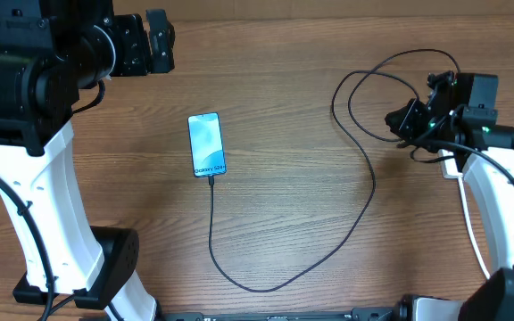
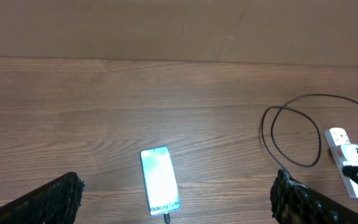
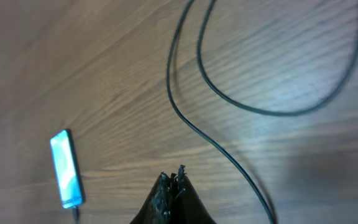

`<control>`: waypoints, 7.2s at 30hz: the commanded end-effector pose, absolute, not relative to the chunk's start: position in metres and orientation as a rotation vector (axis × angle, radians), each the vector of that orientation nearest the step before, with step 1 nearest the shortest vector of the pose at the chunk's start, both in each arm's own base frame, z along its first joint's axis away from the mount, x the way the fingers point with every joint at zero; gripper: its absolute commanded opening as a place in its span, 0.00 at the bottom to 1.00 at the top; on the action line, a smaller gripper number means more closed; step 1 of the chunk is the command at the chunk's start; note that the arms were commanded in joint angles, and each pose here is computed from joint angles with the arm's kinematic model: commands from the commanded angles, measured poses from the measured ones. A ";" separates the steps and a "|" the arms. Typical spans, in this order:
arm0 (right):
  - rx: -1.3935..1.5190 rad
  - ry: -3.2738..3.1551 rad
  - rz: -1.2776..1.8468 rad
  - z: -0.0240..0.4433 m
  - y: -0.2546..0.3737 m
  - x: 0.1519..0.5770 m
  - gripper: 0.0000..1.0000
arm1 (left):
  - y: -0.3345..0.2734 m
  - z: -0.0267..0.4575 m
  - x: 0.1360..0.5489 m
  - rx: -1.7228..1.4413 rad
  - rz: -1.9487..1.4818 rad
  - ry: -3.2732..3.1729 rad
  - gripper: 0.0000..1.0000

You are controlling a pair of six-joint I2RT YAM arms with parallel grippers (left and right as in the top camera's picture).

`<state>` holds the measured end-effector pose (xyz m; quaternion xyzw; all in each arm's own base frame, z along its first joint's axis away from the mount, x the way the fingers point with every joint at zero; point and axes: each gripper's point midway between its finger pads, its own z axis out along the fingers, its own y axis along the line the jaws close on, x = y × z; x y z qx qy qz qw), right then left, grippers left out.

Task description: Plug charger to phone and switch on socket

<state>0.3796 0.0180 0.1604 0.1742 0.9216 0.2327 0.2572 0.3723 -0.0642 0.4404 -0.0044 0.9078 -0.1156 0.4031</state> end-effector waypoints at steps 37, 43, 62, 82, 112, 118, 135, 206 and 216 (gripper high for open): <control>0.359 2.496 0.276 0.243 -0.001 0.248 1.00 | -0.064 0.443 0.370 0.000 -0.297 2.287 1.00; 0.324 2.501 0.299 0.241 0.003 0.254 1.00 | -0.064 0.443 0.370 0.000 -0.297 2.286 1.00; 0.036 1.996 0.263 0.255 0.029 0.279 1.00 | -0.064 0.443 0.370 0.000 -0.297 2.286 1.00; 0.017 1.627 0.226 0.207 0.025 0.245 1.00 | -0.064 0.443 0.370 0.000 -0.297 2.287 1.00; 0.115 1.593 0.242 0.170 0.016 0.246 1.00 | -0.064 0.443 0.370 0.000 -0.297 2.287 1.00; 0.115 1.593 0.242 0.170 0.016 0.246 1.00 | -0.064 0.443 0.370 0.000 -0.297 2.287 1.00; 0.115 1.593 0.242 0.170 0.016 0.246 1.00 | -0.064 0.440 0.372 -0.001 -0.296 2.294 1.00; 0.115 1.593 0.242 0.170 0.016 0.246 1.00 | -0.047 0.282 0.236 0.057 -0.317 1.411 1.00; 0.115 1.593 0.242 0.170 0.016 0.246 1.00 | -0.042 0.275 0.235 0.133 -0.196 1.392 1.00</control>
